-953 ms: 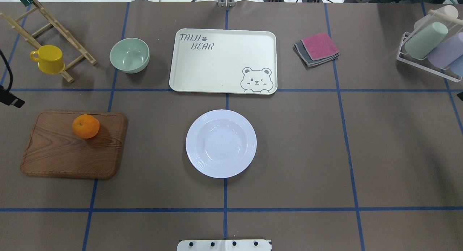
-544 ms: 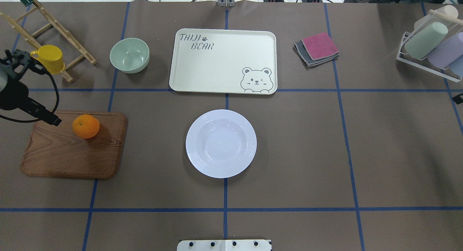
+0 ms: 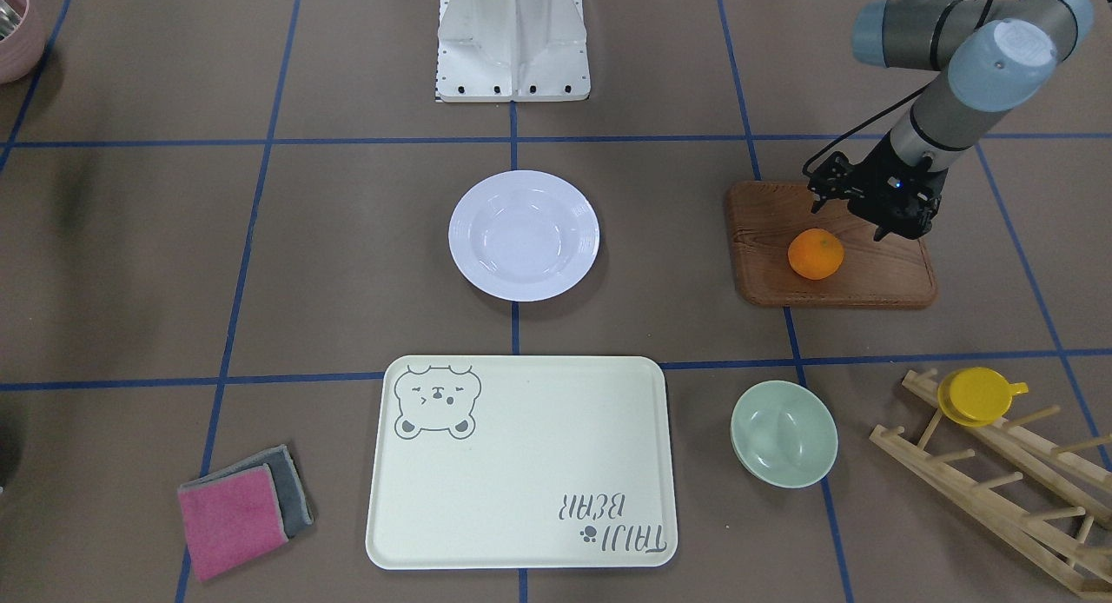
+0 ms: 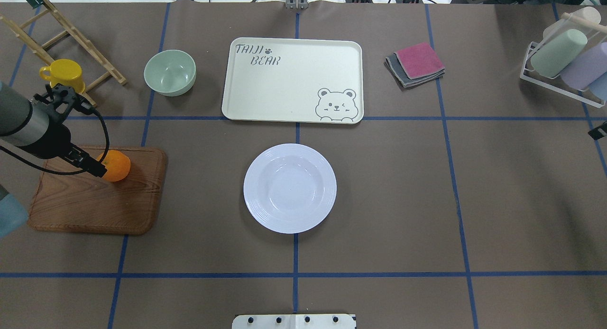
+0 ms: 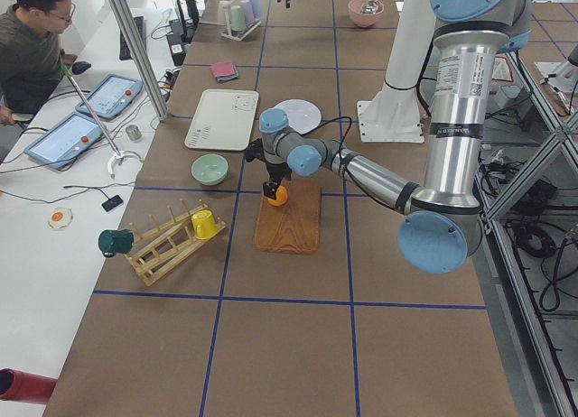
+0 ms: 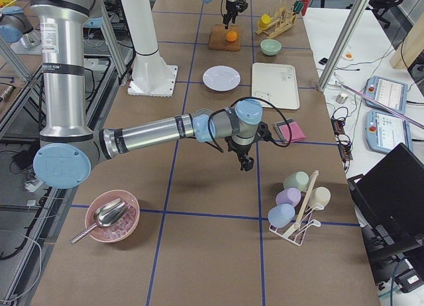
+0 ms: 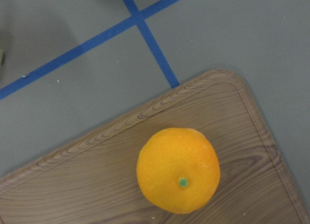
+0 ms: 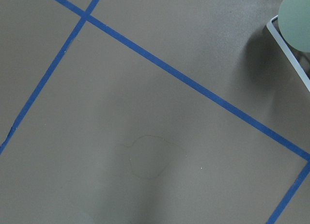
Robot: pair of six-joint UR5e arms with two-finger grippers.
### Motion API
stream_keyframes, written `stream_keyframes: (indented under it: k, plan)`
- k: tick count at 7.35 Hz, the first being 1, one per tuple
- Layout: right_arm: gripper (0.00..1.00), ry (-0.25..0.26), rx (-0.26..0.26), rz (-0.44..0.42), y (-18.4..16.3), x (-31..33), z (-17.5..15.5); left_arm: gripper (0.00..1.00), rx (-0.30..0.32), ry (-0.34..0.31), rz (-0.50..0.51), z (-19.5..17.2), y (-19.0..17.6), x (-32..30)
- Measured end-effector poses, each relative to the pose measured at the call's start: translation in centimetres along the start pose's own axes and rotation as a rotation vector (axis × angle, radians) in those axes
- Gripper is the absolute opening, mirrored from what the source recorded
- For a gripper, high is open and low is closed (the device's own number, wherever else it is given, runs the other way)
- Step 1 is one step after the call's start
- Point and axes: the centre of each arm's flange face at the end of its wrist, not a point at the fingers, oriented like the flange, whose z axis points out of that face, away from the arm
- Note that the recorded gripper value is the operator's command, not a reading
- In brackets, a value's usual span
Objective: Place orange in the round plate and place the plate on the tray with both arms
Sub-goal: 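Reach the left gripper down to the orange on the wooden board and grasp it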
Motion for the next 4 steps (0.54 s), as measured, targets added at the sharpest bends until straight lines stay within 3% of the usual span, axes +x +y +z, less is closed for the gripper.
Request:
stream_keyframes:
  k: [4]
  plan:
    - [1.0, -0.001, -0.008, 0.005, -0.6, 0.5, 0.5, 0.99, -0.022, -0.004, 0.002, 2.2, -1.7, 0.3]
